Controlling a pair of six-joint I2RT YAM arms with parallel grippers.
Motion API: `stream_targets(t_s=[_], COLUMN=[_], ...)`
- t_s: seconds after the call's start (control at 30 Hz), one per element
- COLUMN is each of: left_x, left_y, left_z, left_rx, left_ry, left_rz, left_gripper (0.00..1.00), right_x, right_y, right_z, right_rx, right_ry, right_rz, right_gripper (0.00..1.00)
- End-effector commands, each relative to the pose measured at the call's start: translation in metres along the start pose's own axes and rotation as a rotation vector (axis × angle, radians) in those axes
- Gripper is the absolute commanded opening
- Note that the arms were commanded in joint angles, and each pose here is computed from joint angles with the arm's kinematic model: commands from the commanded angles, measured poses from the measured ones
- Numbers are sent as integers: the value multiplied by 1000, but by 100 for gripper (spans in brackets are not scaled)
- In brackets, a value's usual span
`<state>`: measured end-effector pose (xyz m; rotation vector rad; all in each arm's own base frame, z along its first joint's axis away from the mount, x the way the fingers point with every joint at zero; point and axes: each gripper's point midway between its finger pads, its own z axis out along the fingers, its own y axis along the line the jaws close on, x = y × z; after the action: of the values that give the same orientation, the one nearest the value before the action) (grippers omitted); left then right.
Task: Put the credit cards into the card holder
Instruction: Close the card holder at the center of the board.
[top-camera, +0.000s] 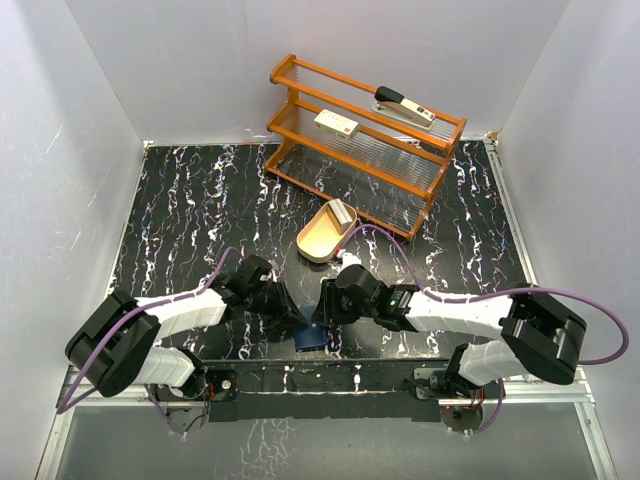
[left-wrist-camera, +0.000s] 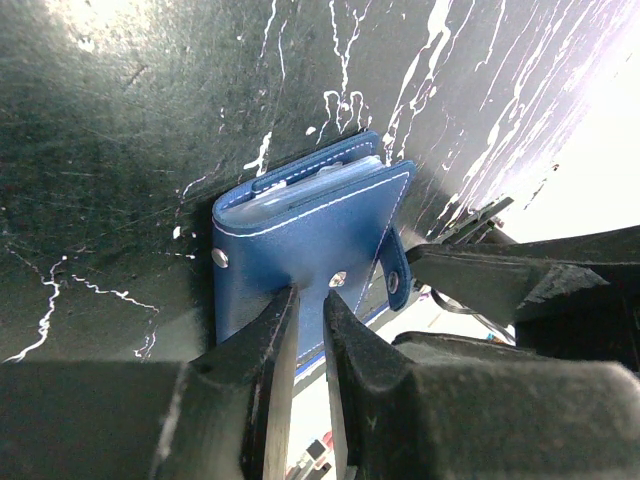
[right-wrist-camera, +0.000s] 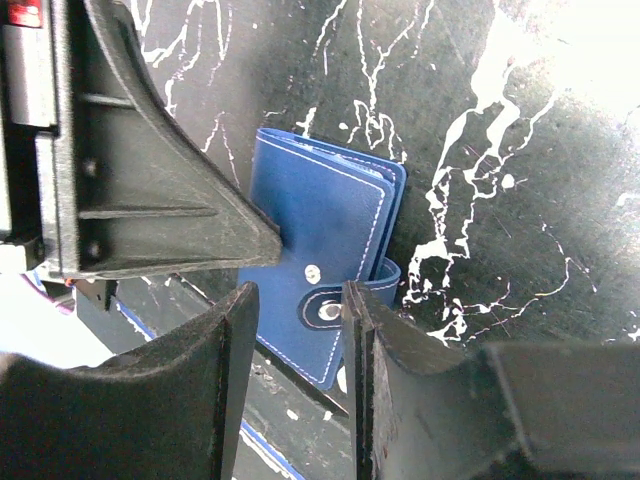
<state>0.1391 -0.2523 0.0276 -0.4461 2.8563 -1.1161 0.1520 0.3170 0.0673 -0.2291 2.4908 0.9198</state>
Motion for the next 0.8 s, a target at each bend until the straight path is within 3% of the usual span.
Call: stream_targets(t_s=[0.0,0.23,0.57,0.77], left_x=[5,5,6,6], left_y=[44,44,44,45], left_z=[2,1,3,3], left_rx=[-170,-166,-169,-168], left_ry=[-13,-18,-8,-7], left_rz=[-28,-26,-24,-27], left_gripper=[17,17,16,16], right_x=[-7,0,7,12], right_y=[2,3,6,4], right_z=[5,8,13,11], right_rx=[-11,-31,-61,-52], right_ry=[-35,-12,22,46], right_rz=[24,30,20,36], right_gripper=[37,36,25,25])
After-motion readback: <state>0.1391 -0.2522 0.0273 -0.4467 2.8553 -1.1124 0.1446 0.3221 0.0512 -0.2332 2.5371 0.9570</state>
